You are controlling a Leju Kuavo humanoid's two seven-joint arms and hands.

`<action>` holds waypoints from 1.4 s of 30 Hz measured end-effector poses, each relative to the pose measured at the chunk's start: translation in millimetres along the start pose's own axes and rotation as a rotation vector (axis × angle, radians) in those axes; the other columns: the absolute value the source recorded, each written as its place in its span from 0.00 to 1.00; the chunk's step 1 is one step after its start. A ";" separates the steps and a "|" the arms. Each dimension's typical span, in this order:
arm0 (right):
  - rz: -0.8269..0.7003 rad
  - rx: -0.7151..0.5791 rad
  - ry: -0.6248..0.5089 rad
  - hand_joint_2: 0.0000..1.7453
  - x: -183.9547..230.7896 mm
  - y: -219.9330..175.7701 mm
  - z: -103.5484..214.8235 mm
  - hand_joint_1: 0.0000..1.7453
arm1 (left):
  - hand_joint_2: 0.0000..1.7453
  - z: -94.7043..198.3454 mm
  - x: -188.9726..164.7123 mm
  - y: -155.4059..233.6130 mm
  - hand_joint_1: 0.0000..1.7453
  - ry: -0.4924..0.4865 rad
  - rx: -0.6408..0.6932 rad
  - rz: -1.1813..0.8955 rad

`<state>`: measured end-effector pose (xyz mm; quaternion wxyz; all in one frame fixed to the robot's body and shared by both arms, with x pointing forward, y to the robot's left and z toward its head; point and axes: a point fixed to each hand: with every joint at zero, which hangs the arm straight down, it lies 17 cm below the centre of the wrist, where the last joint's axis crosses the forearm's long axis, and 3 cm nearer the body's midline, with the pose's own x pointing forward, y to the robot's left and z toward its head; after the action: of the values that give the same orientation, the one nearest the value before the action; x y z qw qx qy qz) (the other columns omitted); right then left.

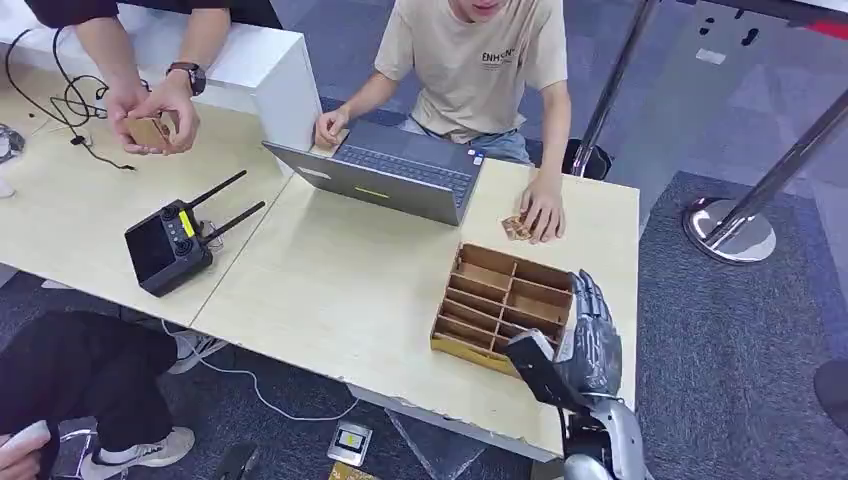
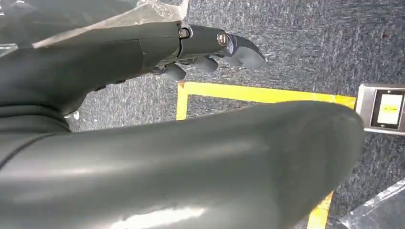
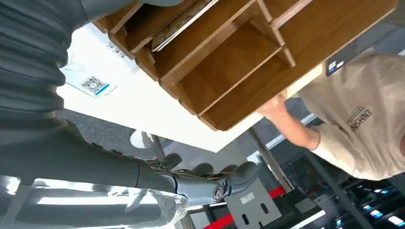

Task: Pass the card to the sensor for recognition and then transmit it.

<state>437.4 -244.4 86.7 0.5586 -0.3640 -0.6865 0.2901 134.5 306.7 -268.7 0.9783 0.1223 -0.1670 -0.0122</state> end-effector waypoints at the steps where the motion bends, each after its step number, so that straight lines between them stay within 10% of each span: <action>1: 0.004 -0.002 0.001 1.00 -1.2 0.7 0.5 0.00 | 0.00 0.0 0.0 0.2 0.00 0.000 0.001 0.000; 15: 0.054 0.009 0.022 1.00 -17.7 14.0 4.5 0.00 | 0.00 0.1 0.5 0.1 0.00 -0.002 0.007 -0.002; 16: 0.057 0.009 0.021 1.00 -18.2 14.5 4.4 0.96 | 0.00 0.1 0.5 0.4 0.00 -0.003 0.009 -0.002; 17: 0.061 0.011 0.020 1.00 -18.8 15.5 4.6 1.00 | 0.00 0.0 0.5 0.6 0.00 -0.003 0.010 -0.002; 42: 0.061 0.026 0.044 1.00 -28.7 25.4 1.3 1.00 | 0.00 -0.2 0.6 2.4 0.00 -0.004 0.020 -0.006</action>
<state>443.8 -253.6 50.0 0.5692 -0.3838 -0.6589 0.3076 135.1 309.1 -268.1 0.9767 0.1324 -0.1685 -0.0138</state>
